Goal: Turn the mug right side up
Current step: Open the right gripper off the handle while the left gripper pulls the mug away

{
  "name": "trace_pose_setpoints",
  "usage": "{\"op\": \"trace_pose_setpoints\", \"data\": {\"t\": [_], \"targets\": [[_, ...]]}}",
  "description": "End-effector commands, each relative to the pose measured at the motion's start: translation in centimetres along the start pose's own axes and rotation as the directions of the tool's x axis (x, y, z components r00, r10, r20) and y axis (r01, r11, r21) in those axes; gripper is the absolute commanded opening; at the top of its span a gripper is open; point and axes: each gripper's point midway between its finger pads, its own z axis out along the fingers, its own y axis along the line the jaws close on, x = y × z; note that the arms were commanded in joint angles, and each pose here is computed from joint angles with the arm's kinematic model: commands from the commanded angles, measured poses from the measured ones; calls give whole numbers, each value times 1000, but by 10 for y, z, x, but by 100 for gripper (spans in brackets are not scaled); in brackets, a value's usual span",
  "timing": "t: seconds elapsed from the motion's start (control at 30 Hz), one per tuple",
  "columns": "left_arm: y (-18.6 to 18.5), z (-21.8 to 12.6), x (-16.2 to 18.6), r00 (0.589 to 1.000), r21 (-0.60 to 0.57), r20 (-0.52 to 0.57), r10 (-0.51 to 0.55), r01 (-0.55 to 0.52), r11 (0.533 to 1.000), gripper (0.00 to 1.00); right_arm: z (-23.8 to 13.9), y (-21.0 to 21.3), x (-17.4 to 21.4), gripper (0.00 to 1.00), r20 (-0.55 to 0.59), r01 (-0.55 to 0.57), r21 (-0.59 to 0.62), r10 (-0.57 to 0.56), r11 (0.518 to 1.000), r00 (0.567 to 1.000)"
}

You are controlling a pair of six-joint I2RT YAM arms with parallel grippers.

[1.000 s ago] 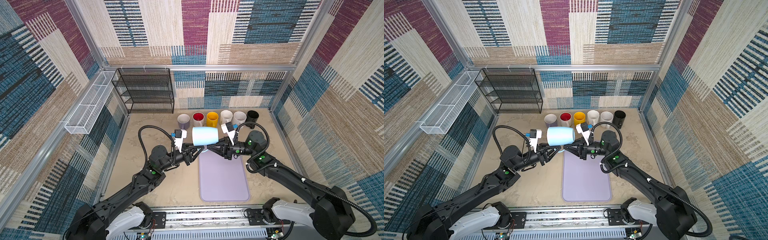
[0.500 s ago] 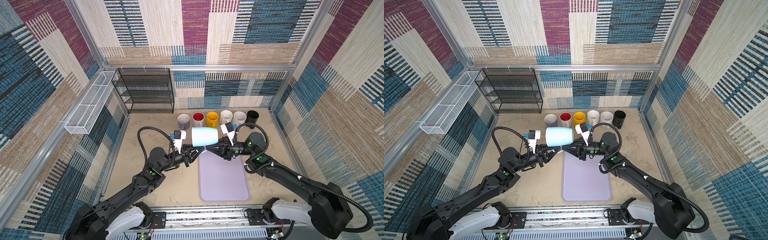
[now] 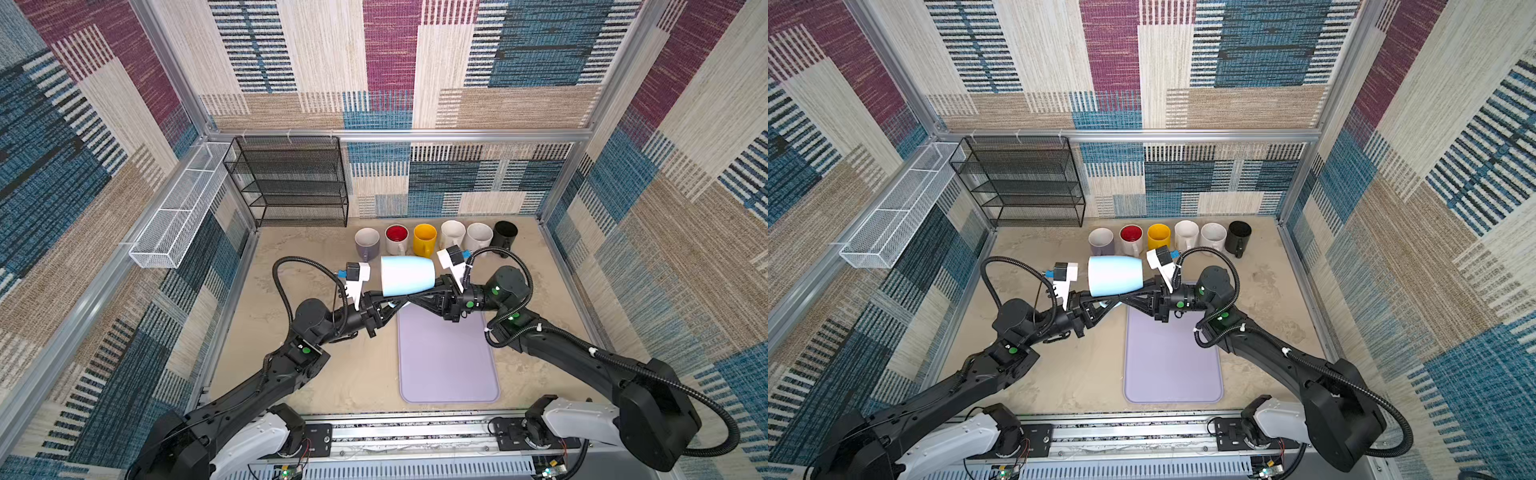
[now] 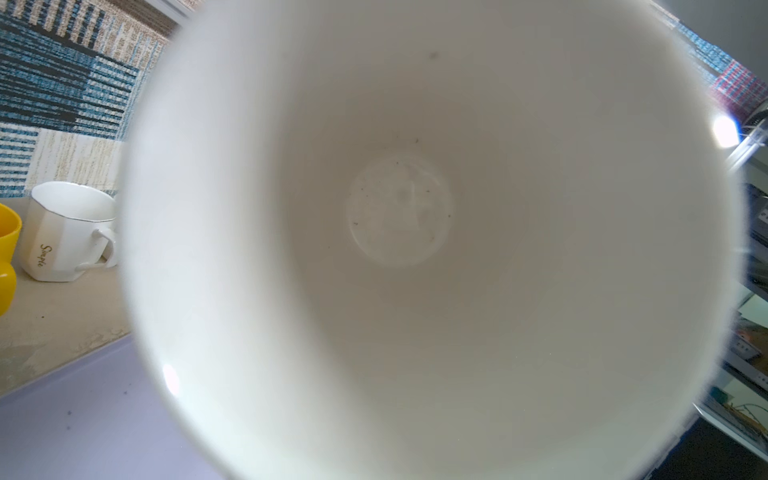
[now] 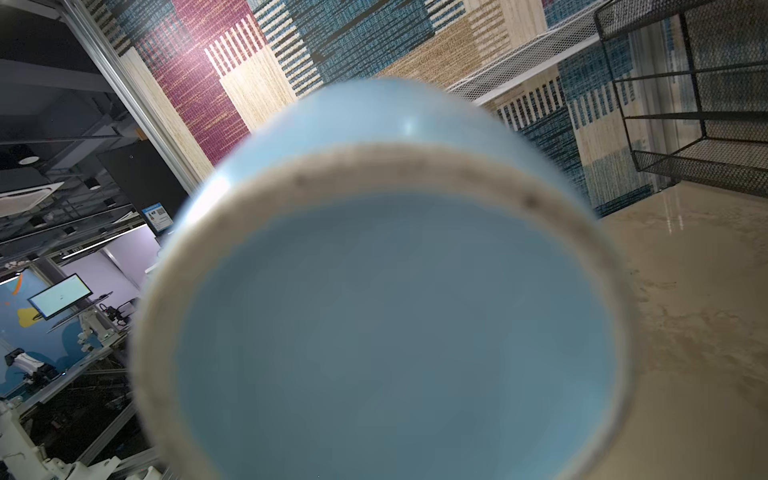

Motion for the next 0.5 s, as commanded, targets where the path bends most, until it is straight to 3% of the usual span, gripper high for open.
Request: {"op": "trace_pose_setpoints", "data": {"t": [0.0, 0.33, 0.47], "targets": [[-6, -3, -23, 993, -2, 104, 55, -55, 999, 3, 1, 8, 3, 0, -16, 34, -44, -35, 998, 999], [0, -1, -23, 995, -38, 91, 39, -36, 999, 0, 3, 2, 1, 1, -24, 29, -18, -29, 999, 999], [7, -1, -23, 996, -78, 88, 31, -24, 997, 0, 2, -1, 1, 23, -26, 35, 7, -35, 999, 999]]}}
